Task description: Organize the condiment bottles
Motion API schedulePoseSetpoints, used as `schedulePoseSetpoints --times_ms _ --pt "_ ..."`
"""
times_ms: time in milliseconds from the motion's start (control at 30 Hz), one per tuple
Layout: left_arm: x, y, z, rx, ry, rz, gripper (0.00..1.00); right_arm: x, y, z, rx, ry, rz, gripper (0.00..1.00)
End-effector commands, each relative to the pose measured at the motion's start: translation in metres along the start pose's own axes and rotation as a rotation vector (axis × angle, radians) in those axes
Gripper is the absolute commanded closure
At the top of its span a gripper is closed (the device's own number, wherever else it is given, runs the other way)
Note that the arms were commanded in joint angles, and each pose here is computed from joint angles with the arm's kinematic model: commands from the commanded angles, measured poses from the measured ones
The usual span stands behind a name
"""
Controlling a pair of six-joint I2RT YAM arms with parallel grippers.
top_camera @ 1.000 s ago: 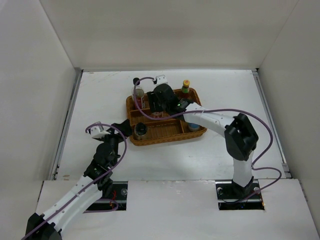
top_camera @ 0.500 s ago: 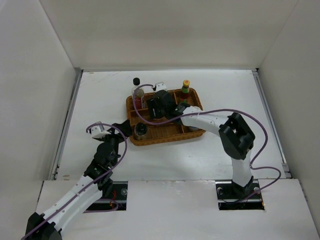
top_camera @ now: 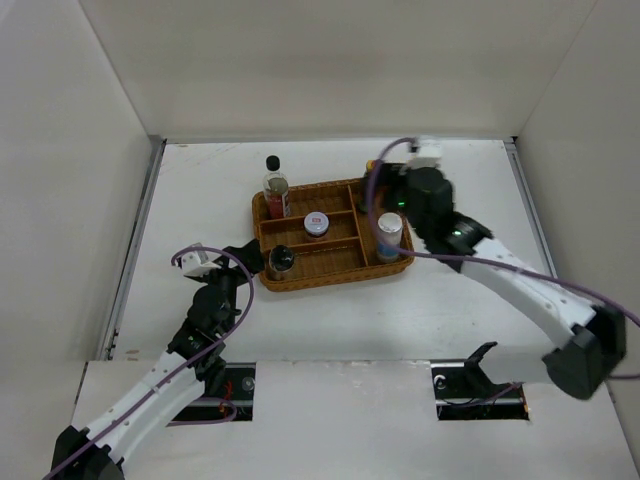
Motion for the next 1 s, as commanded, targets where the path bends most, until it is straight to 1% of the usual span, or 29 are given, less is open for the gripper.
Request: schedulePoseSetpoints --times_ms 0,100,133,233,367,500,567,700,767,800,867,933,967 --pt "-0.008 0.0 0.005 -0.017 0.035 -0.035 0.0 -0.085 0.025 -0.001 -0.099 -0.154 -0.341 0.03" --pt "-0.006 0.0 0.004 -0.016 0.029 -0.024 0.0 -0.15 0.052 -0.038 -0.047 -0.221 -0.665 0.03" --pt "-0.006 -0.001 0.003 -0.011 0.03 -0.026 0.0 -0.164 0.059 -0.05 -0.02 -0.234 -0.735 0.02" --pt "-0.009 0.0 0.002 -0.003 0.035 -0.036 0.0 -0.186 0.074 -0.079 0.056 -0.246 -0.84 0.01" --pt "-0.007 -0.001 0.0 0.005 0.035 -0.027 0.0 -0.202 0.081 -0.099 0.12 -0.262 -0.901 0.0" --pt "-0.008 0.0 0.0 0.013 0.04 -0.037 0.0 -0.201 0.068 -0.12 0.218 -0.265 -0.846 0.0" --pt "-0.007 -0.001 0.0 0.012 0.04 -0.033 0.0 -0.202 0.062 -0.129 0.247 -0.269 -0.839 0.03" --pt "-0.009 0.001 0.001 0.011 0.048 -0.044 0.0 -0.207 0.054 -0.136 0.246 -0.282 -0.839 0.17" --pt "-0.008 0.0 0.002 0.006 0.047 -0.038 0.0 -0.21 0.048 -0.138 0.251 -0.299 -0.82 0.22" --pt "-0.008 0.0 0.001 0.008 0.045 -0.036 0.0 -0.212 0.046 -0.138 0.252 -0.307 -0.82 0.26" --pt "-0.009 0.0 0.001 0.011 0.046 -0.041 0.0 -0.216 0.043 -0.137 0.244 -0.305 -0.829 0.38" --pt "-0.01 0.001 0.002 0.01 0.051 -0.049 0.0 -0.217 0.046 -0.131 0.197 -0.296 -0.856 0.49" --pt "-0.009 0.001 0.003 0.004 0.05 -0.046 0.0 -0.217 0.05 -0.127 0.168 -0.293 -0.869 0.52"
Point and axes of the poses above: each gripper's point midway between its finger pads, its own y axis back along the fingers, its own x axis along the line the jaws close on, z = x × y, the point moved 9 cm from there along y, back along the fingers, and after that the axes turned 10 degrees about y, right-handed, at the moved point
